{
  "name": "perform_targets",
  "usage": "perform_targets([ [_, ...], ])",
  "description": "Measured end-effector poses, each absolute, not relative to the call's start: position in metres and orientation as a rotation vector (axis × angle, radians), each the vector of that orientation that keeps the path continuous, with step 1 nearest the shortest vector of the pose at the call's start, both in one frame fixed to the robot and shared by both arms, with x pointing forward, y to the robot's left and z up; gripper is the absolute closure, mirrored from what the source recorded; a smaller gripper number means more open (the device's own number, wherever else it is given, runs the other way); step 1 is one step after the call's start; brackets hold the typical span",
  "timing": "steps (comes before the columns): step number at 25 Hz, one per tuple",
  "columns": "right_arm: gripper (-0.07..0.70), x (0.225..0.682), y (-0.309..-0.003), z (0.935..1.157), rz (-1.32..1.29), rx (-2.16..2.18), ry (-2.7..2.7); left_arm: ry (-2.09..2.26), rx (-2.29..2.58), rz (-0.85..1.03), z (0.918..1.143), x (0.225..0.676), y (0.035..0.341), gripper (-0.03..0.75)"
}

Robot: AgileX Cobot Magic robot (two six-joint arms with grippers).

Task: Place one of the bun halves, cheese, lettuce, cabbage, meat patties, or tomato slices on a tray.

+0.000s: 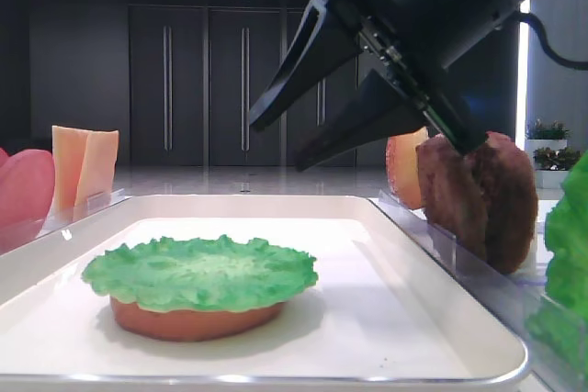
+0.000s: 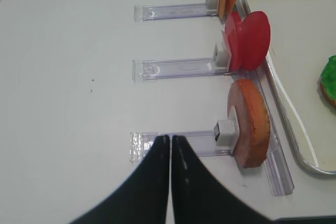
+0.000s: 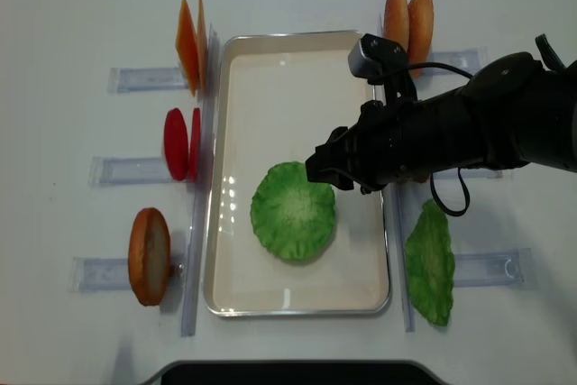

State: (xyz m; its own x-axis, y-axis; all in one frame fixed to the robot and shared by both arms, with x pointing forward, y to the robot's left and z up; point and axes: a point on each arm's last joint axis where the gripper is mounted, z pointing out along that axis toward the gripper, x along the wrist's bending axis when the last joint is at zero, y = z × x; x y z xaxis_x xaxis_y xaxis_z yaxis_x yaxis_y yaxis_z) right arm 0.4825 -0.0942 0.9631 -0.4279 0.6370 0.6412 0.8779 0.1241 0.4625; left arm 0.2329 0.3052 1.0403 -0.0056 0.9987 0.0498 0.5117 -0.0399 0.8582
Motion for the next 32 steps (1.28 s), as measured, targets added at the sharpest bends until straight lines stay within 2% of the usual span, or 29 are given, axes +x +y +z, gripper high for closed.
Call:
perform_targets([
  [7, 0.358, 0.475, -0.100, 0.981, -1.219, -1.426, -2.207, 1.587, 1.623, 0.955, 1.040, 0.233, 0.305, 0.722],
  [12, 0.358, 0.462, -0.118, 1.008, -1.196, -1.400, -2.315, 1.587, 1.623, 0.955, 1.040, 0.233, 0.305, 0.722],
  [20, 0.358, 0.445, -0.181, 1.053, -1.152, -1.557, -2.450, 1.587, 1.623, 0.955, 1.040, 0.233, 0.305, 0.722],
  [27, 0.358, 0.416, -0.244, 1.078, -0.978, -1.867, -2.557, 1.587, 1.623, 0.955, 1.040, 0.233, 0.305, 0.722],
  [32, 0.358, 0.388, -0.276, 1.090, -0.809, -2.116, -2.617, 1.587, 1.623, 0.955, 1.040, 0.233, 0.305, 0.722],
])
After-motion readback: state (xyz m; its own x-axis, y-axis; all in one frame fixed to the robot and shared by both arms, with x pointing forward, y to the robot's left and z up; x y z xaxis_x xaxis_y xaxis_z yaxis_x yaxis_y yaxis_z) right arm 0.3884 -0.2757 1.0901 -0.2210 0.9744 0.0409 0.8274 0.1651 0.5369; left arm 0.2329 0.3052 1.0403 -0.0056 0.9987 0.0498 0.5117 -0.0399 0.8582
